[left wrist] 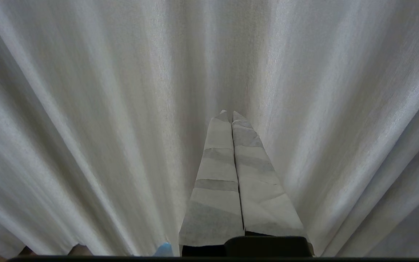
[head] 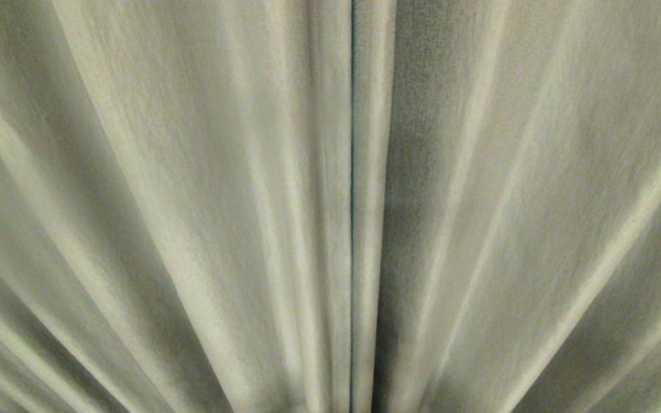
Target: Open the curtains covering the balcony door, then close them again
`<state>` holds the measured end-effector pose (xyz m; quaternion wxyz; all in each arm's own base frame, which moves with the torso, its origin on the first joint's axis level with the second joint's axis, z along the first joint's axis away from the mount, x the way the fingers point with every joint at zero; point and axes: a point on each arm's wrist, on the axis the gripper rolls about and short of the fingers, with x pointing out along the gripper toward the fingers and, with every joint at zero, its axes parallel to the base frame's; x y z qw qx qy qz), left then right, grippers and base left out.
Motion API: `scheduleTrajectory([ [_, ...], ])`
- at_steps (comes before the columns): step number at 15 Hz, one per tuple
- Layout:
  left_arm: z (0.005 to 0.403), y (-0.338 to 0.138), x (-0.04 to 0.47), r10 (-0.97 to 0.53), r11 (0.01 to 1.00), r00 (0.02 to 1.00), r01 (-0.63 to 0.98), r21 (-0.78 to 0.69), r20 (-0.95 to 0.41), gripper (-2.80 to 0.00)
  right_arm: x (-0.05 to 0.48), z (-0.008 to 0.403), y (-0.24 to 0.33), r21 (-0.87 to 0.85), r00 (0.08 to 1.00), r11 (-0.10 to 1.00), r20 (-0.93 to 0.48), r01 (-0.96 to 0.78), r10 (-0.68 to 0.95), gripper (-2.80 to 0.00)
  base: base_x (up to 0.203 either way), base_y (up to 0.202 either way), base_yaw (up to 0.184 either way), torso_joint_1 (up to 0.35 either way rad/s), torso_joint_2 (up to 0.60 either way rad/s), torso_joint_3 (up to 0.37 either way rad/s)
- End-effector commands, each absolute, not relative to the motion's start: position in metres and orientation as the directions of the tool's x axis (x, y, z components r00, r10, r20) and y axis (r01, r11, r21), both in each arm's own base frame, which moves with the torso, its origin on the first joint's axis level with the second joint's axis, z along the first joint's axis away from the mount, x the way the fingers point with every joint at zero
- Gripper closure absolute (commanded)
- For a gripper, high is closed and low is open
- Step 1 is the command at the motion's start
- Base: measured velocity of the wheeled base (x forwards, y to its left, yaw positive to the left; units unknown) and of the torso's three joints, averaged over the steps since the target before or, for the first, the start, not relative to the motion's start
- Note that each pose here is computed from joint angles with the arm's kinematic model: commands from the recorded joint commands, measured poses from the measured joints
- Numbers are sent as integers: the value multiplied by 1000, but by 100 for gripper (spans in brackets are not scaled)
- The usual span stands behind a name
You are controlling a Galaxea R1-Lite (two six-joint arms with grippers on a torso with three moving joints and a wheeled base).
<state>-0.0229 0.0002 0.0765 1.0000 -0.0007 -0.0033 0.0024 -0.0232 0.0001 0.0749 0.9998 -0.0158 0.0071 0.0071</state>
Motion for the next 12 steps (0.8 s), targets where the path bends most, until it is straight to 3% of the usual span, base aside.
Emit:
scheduleTrajectory([
  [1,77,0,-23,5,1000,1000,-5,-2,8,0,-23,75,0,-32,1000,999,-14,-16,15,0,0,0,0,0,0,0],
  [12,77,0,-23,3,1000,1000,-3,-2,8,0,-23,75,0,-29,1000,999,-15,-16,15,0,0,0,0,0,0,0],
])
